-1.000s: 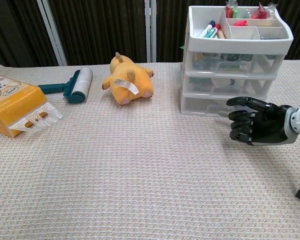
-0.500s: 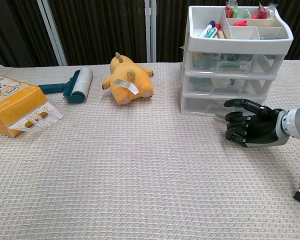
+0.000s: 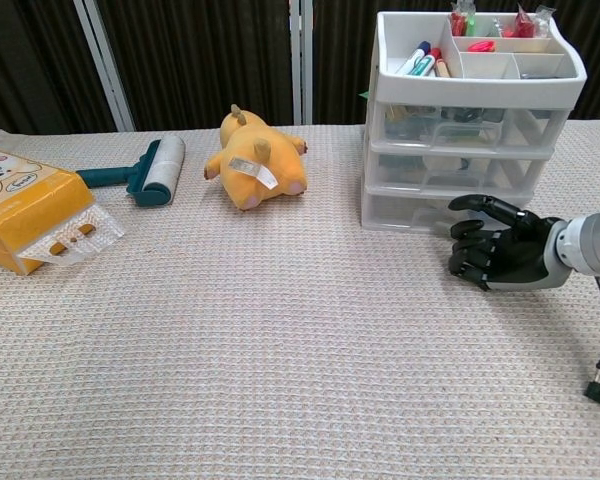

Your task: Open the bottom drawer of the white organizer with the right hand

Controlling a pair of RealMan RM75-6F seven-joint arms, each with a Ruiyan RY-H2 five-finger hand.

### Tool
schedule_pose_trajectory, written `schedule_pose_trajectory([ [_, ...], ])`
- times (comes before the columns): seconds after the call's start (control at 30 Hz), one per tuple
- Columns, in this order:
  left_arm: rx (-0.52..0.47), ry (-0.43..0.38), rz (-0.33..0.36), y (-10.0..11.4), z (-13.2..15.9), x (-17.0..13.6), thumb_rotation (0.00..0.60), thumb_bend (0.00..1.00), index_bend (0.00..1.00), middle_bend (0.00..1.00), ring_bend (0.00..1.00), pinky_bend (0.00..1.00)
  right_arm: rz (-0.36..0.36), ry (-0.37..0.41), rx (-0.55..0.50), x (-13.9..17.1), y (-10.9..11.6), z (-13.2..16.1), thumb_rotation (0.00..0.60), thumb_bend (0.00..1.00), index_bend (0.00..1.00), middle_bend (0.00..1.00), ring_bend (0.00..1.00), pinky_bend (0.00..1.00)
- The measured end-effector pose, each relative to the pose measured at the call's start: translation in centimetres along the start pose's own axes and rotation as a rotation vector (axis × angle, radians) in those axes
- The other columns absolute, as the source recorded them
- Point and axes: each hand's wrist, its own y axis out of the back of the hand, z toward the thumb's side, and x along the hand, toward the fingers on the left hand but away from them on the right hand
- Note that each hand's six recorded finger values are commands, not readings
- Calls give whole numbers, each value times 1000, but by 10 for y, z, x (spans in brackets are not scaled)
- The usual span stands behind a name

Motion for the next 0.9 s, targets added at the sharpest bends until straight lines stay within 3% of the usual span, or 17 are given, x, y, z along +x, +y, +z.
schedule_pose_trajectory([
  [0.9,10,4,-21,-1,0,0,600,91,0,0,0,0,-4,26,-97,0,3,11,600,318,378,832,851,725],
])
